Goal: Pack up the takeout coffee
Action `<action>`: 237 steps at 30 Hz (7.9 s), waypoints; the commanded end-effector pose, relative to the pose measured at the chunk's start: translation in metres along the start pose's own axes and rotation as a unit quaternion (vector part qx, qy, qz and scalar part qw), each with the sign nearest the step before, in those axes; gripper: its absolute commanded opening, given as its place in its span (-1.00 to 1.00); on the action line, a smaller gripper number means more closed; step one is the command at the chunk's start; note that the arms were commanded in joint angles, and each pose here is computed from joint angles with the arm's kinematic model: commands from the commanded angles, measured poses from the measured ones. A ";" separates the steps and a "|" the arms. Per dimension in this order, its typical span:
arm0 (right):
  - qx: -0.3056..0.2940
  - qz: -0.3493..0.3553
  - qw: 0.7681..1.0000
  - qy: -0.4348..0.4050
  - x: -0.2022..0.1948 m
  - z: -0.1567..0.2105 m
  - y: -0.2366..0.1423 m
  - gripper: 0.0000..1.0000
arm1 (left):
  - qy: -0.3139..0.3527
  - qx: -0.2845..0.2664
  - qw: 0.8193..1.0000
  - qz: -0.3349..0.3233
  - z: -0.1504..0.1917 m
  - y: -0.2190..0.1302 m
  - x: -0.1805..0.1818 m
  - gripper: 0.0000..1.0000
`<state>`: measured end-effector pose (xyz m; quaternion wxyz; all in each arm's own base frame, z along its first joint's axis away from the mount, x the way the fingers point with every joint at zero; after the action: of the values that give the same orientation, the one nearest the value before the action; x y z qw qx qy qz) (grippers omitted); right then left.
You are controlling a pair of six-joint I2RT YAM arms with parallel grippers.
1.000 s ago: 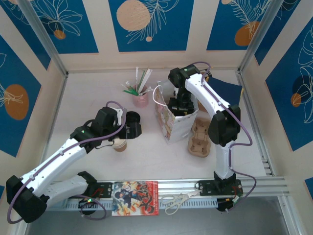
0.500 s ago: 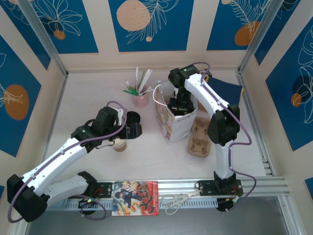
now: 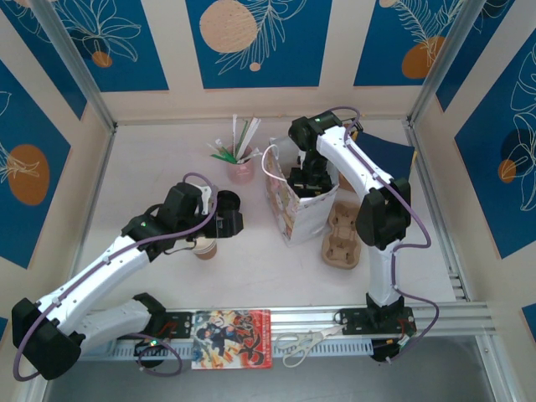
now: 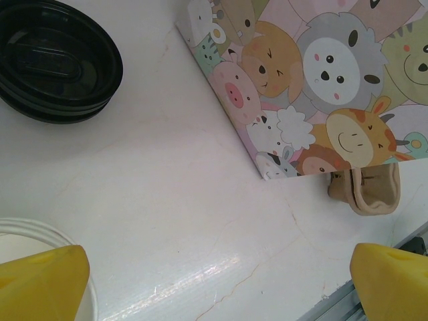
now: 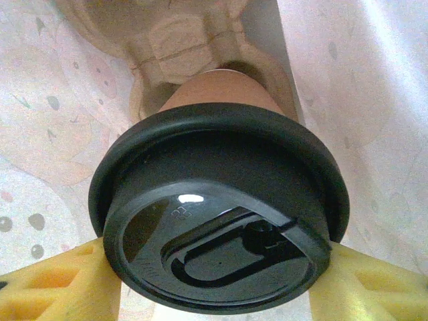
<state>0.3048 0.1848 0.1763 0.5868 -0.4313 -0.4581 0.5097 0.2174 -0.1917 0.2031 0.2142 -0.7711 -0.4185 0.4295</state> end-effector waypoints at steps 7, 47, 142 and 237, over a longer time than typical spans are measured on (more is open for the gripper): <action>0.015 0.003 1.000 0.000 0.000 -0.007 0.015 0.28 | -0.005 -0.002 1.000 0.008 -0.003 -0.001 -0.002 1.00; 0.015 -0.004 1.000 -0.001 0.002 -0.006 0.012 0.28 | -0.005 0.002 1.000 0.011 -0.005 0.003 -0.004 0.99; -0.027 -0.013 1.000 -0.003 0.013 0.017 -0.040 0.27 | -0.015 0.011 1.000 0.017 -0.001 0.010 -0.003 1.00; 0.007 -0.009 1.000 0.013 0.003 0.029 -0.034 0.28 | 0.002 0.022 0.999 0.026 0.001 0.011 -0.007 0.99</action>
<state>0.3068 0.1966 0.2017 0.5920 -0.4342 -0.4746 0.4856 0.2187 -0.2037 0.1945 0.2247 -0.7725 -0.3928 0.4456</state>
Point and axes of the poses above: each hand's point on the last joint's axis, 136 mm out from that joint toward the fingers, its own y axis out along the fingers, its own x axis along the line the jaws close on, z = x × y, the point moved 2 cm from there along -y, back along the fingers, and after that the axes turned 3 degrees about y, right-handed, at the moved point
